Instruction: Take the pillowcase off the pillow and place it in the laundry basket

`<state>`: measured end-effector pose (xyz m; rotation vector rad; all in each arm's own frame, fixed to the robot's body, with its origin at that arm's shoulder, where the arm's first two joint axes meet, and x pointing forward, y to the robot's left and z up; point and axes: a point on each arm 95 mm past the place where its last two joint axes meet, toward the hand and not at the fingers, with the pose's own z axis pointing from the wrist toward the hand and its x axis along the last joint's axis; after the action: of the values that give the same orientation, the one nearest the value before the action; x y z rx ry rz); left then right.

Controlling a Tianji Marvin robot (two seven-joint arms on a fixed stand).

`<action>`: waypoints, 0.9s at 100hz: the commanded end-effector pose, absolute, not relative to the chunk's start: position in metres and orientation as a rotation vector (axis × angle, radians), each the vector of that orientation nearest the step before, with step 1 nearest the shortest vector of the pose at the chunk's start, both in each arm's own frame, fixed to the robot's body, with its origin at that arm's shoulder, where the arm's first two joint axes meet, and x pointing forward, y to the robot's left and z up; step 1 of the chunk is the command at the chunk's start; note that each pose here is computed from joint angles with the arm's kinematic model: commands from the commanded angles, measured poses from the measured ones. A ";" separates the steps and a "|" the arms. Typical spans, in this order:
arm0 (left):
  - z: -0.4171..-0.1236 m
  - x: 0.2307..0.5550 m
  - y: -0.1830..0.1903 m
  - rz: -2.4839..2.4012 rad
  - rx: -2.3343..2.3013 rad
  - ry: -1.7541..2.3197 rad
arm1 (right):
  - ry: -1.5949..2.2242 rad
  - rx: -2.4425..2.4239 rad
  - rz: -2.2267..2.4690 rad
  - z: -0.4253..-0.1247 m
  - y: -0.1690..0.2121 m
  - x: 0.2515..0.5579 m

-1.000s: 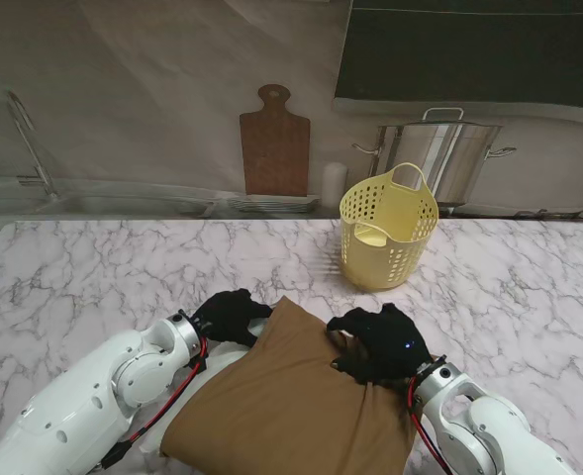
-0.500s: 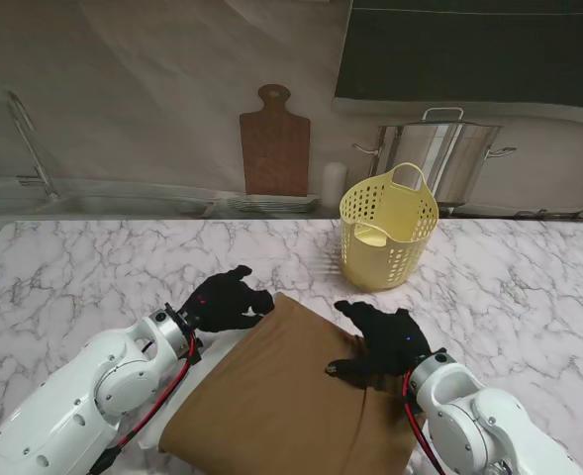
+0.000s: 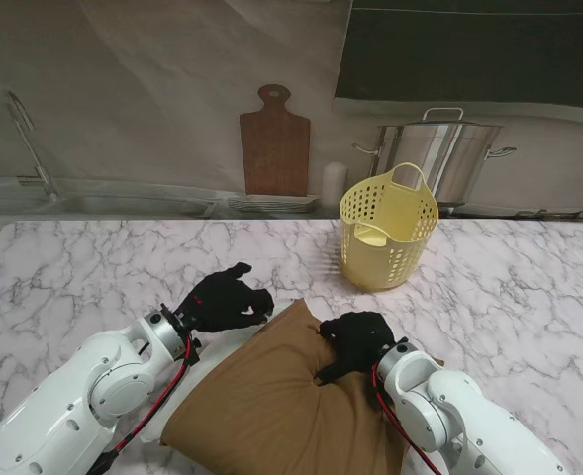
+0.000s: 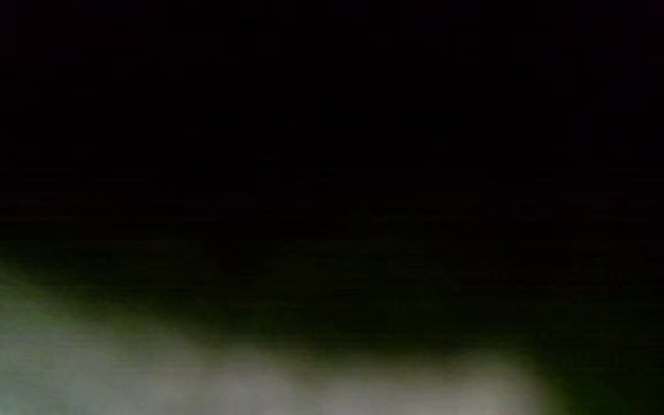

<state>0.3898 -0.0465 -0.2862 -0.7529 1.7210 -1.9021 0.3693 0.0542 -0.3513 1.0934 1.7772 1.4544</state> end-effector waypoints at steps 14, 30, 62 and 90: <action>-0.285 0.394 -0.045 -1.883 -0.796 1.666 | 1.699 0.935 1.450 -0.354 0.044 0.363; -0.278 0.404 -0.039 -1.858 -0.870 1.625 | 1.552 0.757 1.538 -0.325 0.039 0.362; -0.257 0.425 -0.021 -1.712 -1.027 1.663 | 1.403 0.475 1.664 -0.277 0.040 0.350; -0.263 0.452 -0.003 -1.648 -1.311 1.644 | 1.390 0.404 1.747 -0.277 0.053 0.340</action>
<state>0.4456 -0.0104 -0.2575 -1.2572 1.6332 -1.6914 0.3422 0.0476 -0.2774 0.4150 1.3922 1.7241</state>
